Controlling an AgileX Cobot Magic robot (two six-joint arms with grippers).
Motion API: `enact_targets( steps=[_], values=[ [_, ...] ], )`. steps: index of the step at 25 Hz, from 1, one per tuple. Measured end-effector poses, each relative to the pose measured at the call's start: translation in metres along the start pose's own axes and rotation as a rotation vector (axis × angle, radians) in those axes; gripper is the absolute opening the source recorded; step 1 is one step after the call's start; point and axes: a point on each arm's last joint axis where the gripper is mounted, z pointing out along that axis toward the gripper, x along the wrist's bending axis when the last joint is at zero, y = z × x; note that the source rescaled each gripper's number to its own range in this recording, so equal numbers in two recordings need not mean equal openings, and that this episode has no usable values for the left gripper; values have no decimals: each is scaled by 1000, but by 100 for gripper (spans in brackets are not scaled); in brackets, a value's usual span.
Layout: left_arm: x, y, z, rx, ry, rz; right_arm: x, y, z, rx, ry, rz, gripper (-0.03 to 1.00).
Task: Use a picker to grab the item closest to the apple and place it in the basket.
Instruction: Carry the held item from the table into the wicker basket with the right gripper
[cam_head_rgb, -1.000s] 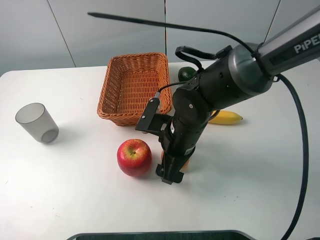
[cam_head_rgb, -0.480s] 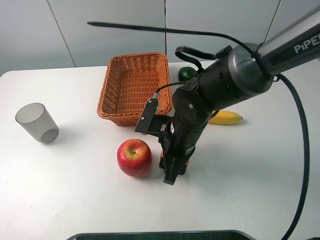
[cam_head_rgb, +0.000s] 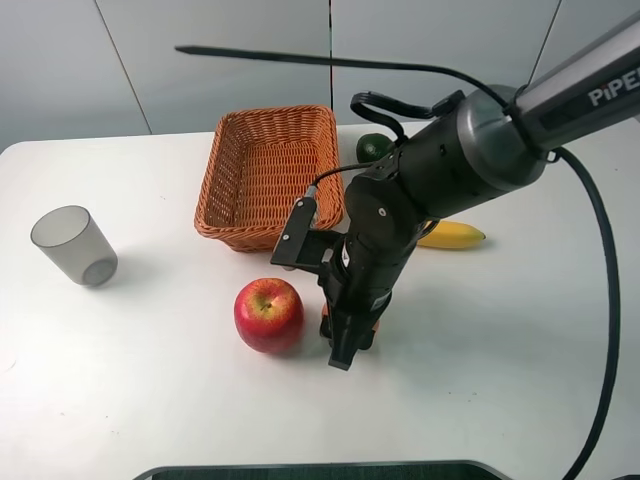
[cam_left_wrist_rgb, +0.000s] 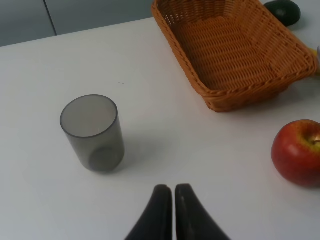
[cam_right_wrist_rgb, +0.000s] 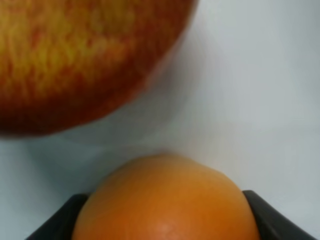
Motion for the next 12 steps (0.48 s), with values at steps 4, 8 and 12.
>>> enact_targets(
  steps=[4,8,12],
  values=[
    [0,0,0,0,0,0,1,0,-29,-20,-5,43,0],
    [0,0,0,0,0,0,3,-3,-67,-60,-15,133,0],
    [0,0,0,0,0,0,4,-3,-98,-129,-33,255,0]
  ],
)
